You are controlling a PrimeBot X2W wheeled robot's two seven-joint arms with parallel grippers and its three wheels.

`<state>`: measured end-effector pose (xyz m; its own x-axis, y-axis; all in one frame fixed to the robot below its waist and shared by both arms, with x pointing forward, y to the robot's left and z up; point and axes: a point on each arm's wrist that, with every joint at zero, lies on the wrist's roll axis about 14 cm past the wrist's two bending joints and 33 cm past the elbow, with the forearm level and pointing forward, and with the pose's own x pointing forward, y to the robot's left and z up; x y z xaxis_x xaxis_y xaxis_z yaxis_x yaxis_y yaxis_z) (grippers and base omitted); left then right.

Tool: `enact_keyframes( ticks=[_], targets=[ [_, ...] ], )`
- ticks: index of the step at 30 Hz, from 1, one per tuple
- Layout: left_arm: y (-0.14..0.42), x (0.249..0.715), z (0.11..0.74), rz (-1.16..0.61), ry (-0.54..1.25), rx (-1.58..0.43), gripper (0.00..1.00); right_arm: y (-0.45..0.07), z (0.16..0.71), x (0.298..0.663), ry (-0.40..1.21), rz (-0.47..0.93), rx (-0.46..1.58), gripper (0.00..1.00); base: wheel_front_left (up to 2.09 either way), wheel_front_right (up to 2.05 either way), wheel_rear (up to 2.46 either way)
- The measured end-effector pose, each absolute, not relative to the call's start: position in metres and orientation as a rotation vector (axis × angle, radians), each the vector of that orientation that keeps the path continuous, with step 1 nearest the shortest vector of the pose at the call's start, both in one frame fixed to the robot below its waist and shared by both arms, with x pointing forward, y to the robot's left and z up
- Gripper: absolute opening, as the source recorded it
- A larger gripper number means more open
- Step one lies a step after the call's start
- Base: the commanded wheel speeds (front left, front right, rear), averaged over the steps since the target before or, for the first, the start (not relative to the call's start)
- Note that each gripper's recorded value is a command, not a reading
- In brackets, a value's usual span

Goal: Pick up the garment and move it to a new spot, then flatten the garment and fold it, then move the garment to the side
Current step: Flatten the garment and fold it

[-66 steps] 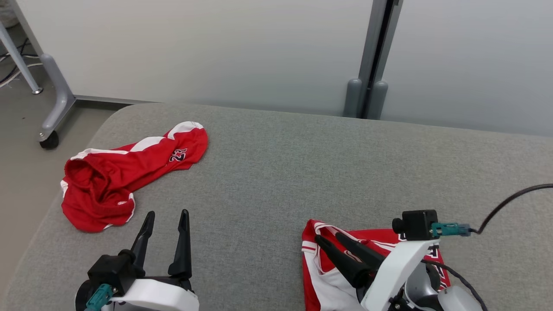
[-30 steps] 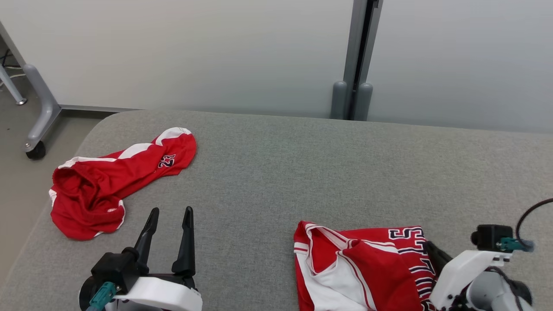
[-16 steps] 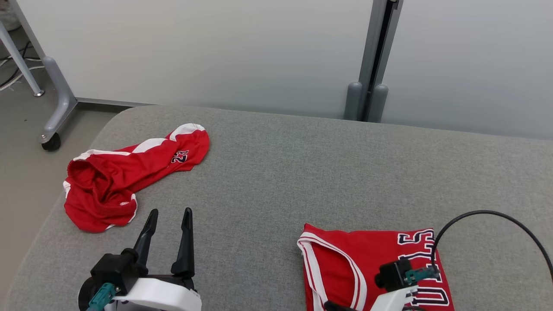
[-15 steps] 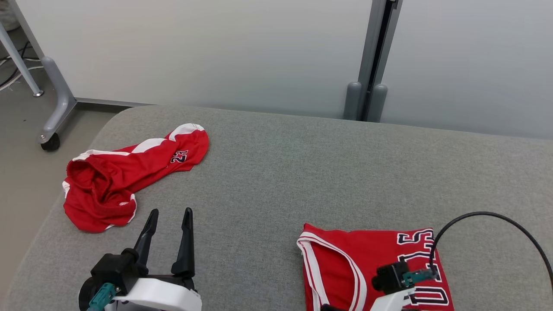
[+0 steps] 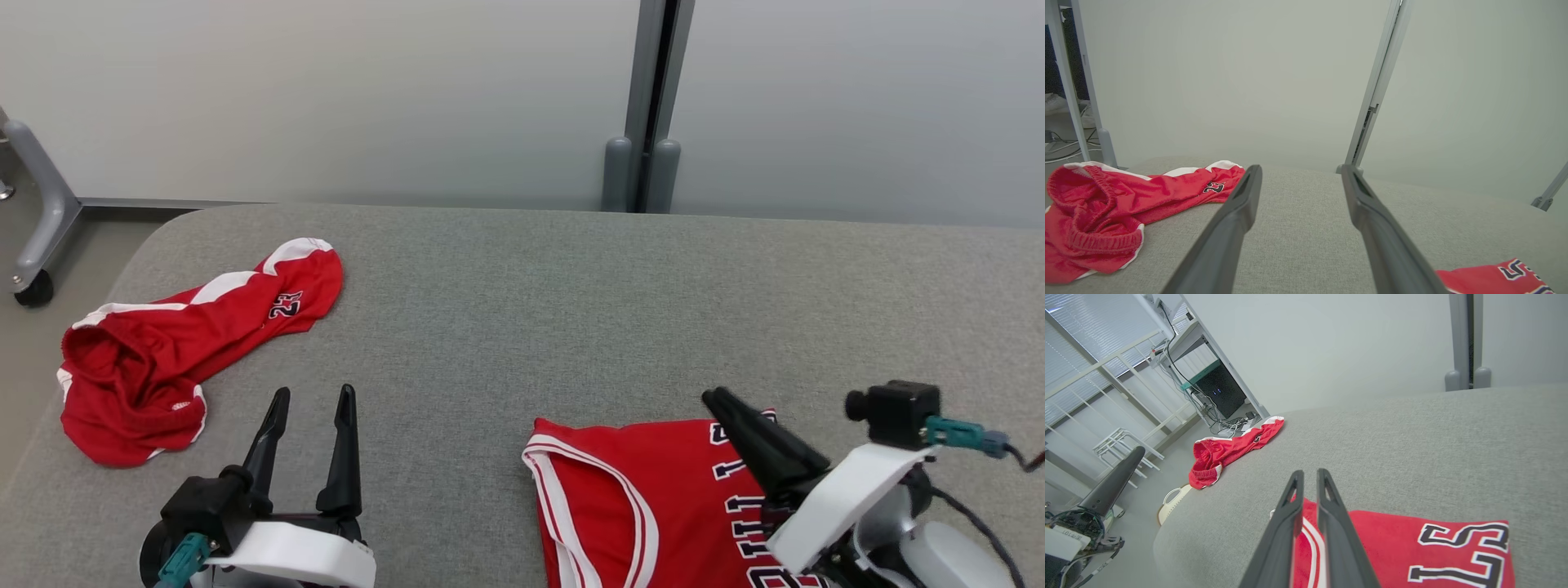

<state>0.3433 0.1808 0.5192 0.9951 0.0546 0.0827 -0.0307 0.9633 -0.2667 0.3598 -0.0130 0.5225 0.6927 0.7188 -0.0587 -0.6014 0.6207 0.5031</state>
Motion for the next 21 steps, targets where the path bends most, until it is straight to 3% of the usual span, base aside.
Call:
enact_keyframes(
  ticks=[1,2,3,11,21],
  targets=[
    [0.179,0.345,0.52,0.038,-0.091,-0.268,1.0,-0.023,0.528,0.366,0.227,0.742,0.464,0.46,0.0,0.0,0.0],
    [0.178,0.346,0.52,0.033,-0.092,-0.267,1.0,-0.034,0.534,0.373,0.183,0.709,0.457,0.83,0.0,0.0,0.0],
    [0.177,0.348,0.521,0.029,-0.093,-0.267,1.0,-0.045,0.54,0.379,0.143,0.679,0.447,1.0,0.0,0.0,0.0],
    [0.171,0.354,0.526,0.002,-0.107,-0.26,1.0,-0.133,0.571,0.407,-0.114,0.412,0.338,1.0,0.0,0.0,0.0],
    [0.176,0.353,0.532,0.003,-0.135,-0.219,1.0,-0.175,0.538,0.394,-0.11,0.23,0.249,1.0,0.0,0.0,0.0]
  ],
)
